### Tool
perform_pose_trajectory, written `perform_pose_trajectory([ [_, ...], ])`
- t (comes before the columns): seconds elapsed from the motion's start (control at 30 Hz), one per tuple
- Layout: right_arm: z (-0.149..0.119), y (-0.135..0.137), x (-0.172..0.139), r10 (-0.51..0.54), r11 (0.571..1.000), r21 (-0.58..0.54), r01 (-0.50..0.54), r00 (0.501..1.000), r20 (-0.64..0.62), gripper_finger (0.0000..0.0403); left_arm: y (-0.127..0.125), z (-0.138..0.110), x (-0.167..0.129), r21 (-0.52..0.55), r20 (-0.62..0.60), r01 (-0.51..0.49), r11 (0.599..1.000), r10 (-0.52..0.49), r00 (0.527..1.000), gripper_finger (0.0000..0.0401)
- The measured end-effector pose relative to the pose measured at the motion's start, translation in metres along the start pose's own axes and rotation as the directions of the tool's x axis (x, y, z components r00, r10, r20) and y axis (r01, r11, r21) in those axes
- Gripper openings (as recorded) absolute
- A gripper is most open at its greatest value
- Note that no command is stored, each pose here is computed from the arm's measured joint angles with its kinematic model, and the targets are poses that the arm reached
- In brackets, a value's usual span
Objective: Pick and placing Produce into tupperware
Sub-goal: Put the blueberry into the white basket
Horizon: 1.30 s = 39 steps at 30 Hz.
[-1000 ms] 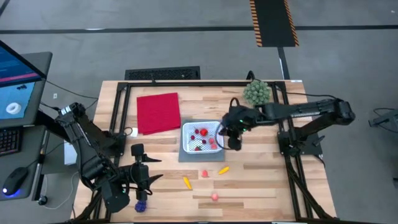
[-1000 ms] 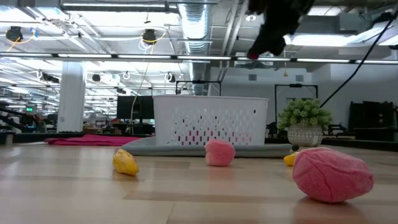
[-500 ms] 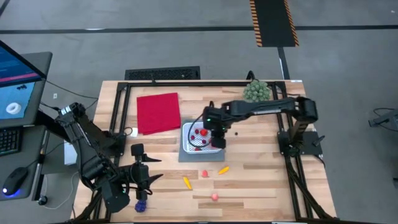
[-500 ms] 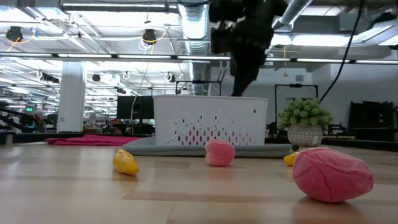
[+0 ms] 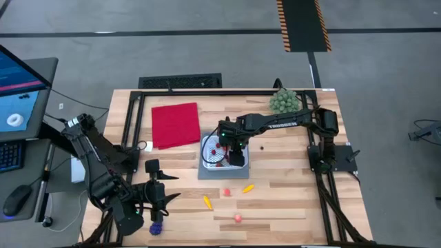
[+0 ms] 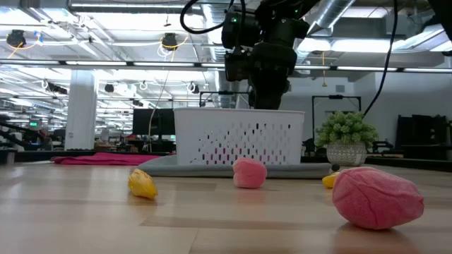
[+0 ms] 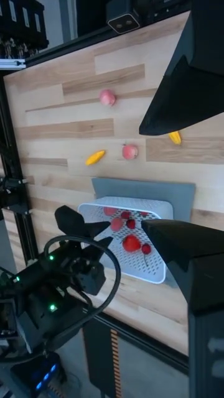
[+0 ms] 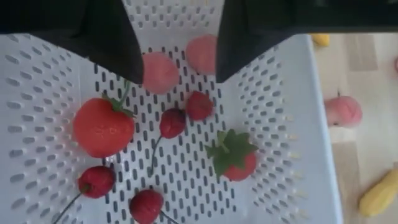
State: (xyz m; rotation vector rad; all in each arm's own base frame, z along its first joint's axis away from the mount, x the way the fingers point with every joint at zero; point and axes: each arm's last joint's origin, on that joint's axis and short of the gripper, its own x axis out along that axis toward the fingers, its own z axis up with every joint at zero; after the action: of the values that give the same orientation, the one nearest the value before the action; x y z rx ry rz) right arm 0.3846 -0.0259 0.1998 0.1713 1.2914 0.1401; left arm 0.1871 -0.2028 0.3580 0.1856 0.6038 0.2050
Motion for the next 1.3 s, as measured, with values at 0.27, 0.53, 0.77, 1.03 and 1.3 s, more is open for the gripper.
perform_pose_trajectory([
  [0.27,-0.003,0.007,-0.031,0.007,1.0,-0.012,-0.006,0.998,0.059,0.0274,0.0,0.0,0.0,0.003,-0.001,-0.001,1.0,0.001,1.0,0.0224],
  [0.53,-0.019,0.015,-0.074,-0.081,0.997,0.02,0.08,0.994,0.077,0.0275,0.0,0.0,0.0,-0.012,-0.001,0.0,1.0,0.0,1.0,0.0224],
  [0.77,-0.032,0.015,-0.086,-0.124,0.99,0.064,0.123,0.992,0.004,0.0275,0.0,0.0,0.0,-0.016,-0.001,0.001,1.0,-0.001,1.0,0.0223],
  [1.03,-0.058,0.002,-0.066,-0.144,0.977,0.133,0.167,0.976,-0.165,0.0264,-0.001,-0.001,-0.001,-0.017,-0.003,0.006,1.0,-0.006,1.0,0.0223],
  [1.3,-0.086,-0.024,-0.046,-0.149,0.969,0.176,0.171,0.98,-0.131,0.0246,-0.001,-0.001,-0.001,-0.016,-0.002,0.006,1.0,-0.006,1.0,0.0223],
])
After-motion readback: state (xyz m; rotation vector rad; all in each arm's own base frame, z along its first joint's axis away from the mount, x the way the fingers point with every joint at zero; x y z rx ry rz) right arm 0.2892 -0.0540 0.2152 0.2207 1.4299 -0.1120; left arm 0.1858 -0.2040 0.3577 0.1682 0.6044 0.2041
